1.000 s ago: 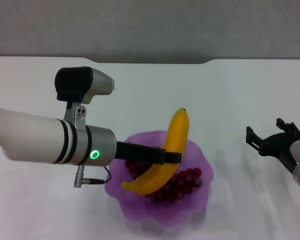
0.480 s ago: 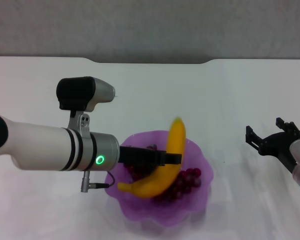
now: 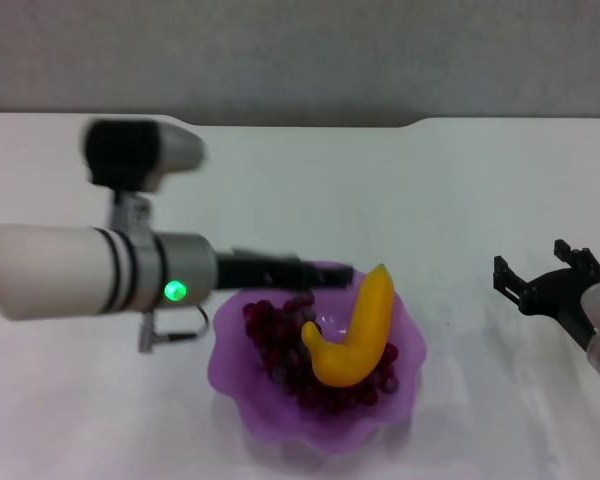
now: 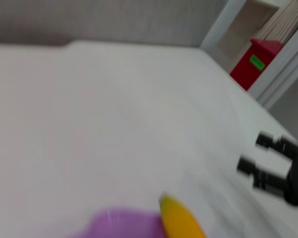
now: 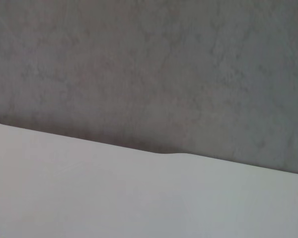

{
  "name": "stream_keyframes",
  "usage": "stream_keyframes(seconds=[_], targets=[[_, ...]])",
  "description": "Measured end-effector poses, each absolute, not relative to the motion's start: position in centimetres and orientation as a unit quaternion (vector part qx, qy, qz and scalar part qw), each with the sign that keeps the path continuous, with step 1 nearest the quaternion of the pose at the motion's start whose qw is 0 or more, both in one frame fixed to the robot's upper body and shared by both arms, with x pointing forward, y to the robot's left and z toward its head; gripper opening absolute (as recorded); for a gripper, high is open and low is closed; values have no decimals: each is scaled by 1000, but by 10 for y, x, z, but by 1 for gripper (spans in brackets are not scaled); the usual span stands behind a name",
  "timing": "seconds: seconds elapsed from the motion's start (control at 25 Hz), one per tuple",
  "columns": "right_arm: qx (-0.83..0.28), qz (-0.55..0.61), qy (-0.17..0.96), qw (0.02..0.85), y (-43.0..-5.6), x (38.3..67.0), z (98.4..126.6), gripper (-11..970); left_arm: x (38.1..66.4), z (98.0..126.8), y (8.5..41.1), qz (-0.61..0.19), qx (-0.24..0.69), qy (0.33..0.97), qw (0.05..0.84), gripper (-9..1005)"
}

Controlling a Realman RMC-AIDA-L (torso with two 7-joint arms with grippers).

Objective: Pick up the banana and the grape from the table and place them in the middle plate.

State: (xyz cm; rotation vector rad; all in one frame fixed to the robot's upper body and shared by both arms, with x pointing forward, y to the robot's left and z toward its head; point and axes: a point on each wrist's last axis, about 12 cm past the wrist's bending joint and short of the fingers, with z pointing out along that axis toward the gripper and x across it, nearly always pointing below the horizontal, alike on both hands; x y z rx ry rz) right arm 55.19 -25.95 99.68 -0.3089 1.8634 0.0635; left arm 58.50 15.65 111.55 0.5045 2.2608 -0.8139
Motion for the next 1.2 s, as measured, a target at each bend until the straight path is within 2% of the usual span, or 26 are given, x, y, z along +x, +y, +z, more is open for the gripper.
stream_keyframes(seconds=[0.16,0.36,0.48,0.72,0.88,1.0,1.2], targets=[[-132,28,799,586,-259,552,997,880,583,1138,196,-275,168,830,456,893],[-132,29,798,587,-258,552,997,880,576,1131,248,-184,82,795,572,893],[-130,30,797,590,-258,551,997,880,573,1114,258,-148,77,797,580,894],[-148,34,789,595,-254,550,999,880,576,1065,266,-99,76,830,544,877],[-153,37,778,609,-252,550,1002,880,574,1048,273,-69,98,833,541,839],[-154,37,777,610,-252,549,1002,880,568,1042,280,-71,104,820,559,810],[-157,38,774,613,-251,550,1003,880,548,1027,299,-62,102,754,646,786]])
